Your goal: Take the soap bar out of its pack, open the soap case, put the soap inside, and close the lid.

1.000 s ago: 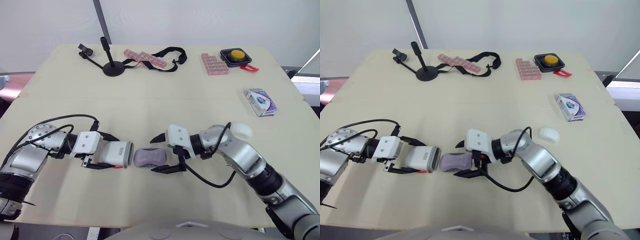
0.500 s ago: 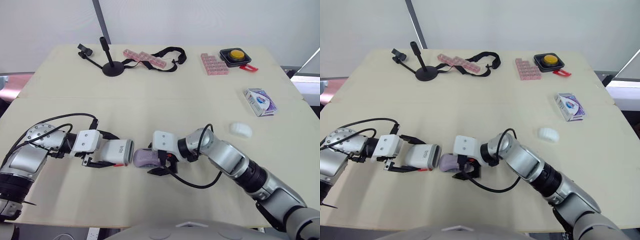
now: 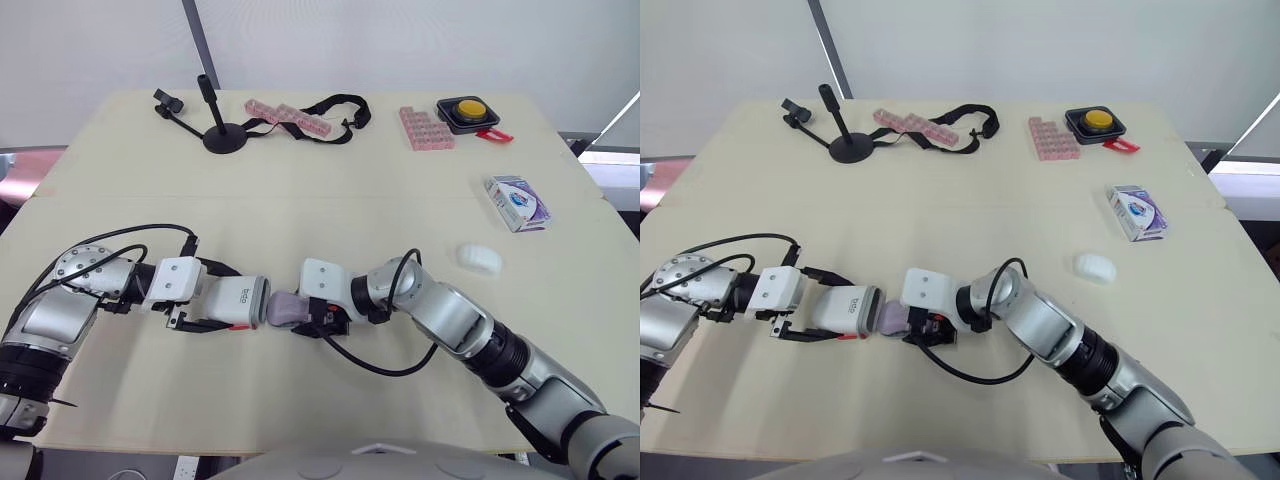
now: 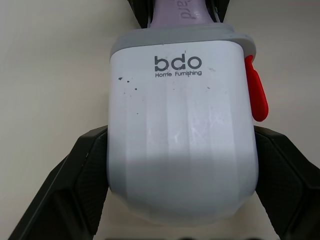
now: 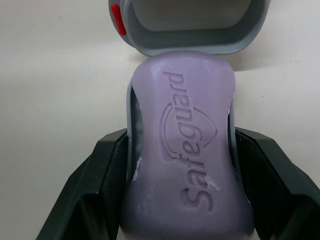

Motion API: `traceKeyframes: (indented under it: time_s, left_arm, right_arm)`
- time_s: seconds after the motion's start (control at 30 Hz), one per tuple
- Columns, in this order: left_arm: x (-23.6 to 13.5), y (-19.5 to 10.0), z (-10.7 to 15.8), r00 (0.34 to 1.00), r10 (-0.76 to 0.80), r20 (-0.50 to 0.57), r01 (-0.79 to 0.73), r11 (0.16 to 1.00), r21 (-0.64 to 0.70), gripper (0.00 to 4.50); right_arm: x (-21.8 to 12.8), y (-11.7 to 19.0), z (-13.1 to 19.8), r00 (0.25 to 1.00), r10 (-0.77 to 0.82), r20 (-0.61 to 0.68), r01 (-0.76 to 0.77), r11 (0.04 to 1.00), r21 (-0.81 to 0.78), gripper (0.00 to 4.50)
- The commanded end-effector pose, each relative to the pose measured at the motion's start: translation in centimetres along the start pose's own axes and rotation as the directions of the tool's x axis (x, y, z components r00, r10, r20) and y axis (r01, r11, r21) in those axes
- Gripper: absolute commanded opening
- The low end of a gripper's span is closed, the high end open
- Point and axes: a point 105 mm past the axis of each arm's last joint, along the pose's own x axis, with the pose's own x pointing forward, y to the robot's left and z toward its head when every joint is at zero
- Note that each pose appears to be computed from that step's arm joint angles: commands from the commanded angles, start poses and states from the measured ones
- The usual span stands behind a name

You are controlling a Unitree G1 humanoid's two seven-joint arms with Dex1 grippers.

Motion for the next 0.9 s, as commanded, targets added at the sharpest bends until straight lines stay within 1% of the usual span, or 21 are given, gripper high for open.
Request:
traceKeyframes:
  time_s: [0.03, 0.1, 0.17, 0.37, 0.5, 0.67, 0.9]
  left_arm:
    - [-0.1, 0.7, 0.4, 1.0, 0.021, 0.01, -0.021, 1.0, 0.018, 3.47]
    - [0.2, 1.0, 0.5, 0.999, 0.025, 0.02, -0.026, 1.0, 0.017, 3.47]
    - [0.5, 1.2, 0.6, 0.999, 0.026, 0.028, -0.026, 0.999, 0.019, 3.47]
    - [2.6, 2.3, 1.8, 0.996, 0.02, 0.082, -0.022, 0.999, 0.024, 3.47]
    - [3.7, 2.6, 2.3, 0.993, 0.026, 0.114, -0.028, 0.999, 0.015, 3.47]
    - [5.6, 3.1, 3.1, 0.99, 0.015, 0.143, -0.019, 0.999, 0.025, 3.47]
    - [7.4, 3.7, 3.8, 0.988, -0.01, 0.153, 0.001, 0.998, 0.057, 3.47]
  right_arm:
    - [-1.7, -1.4, -1.0, 0.998, -0.057, 0.003, 0.057, 0.998, 0.029, 2.59]
    - [-3.6, -2.1, -1.7, 0.997, -0.078, 0.004, 0.077, 0.997, 0.023, 2.59]
    - [-4.7, -2.3, -2.1, 0.997, -0.078, 0.008, 0.077, 0.997, 0.019, 2.59]
    - [-8.7, -2.8, -3.8, 0.996, -0.081, -0.042, 0.08, 0.997, -0.005, 2.59]
    - [-9.6, -3.0, -3.8, 0.996, -0.078, -0.052, 0.078, 0.997, -0.016, 2.59]
    - [-10.1, -3.3, -2.8, 0.996, -0.076, -0.045, 0.075, 0.997, -0.035, 2.59]
    - [-10.5, -3.6, -2.1, 0.995, -0.079, -0.057, 0.076, 0.996, -0.048, 2.59]
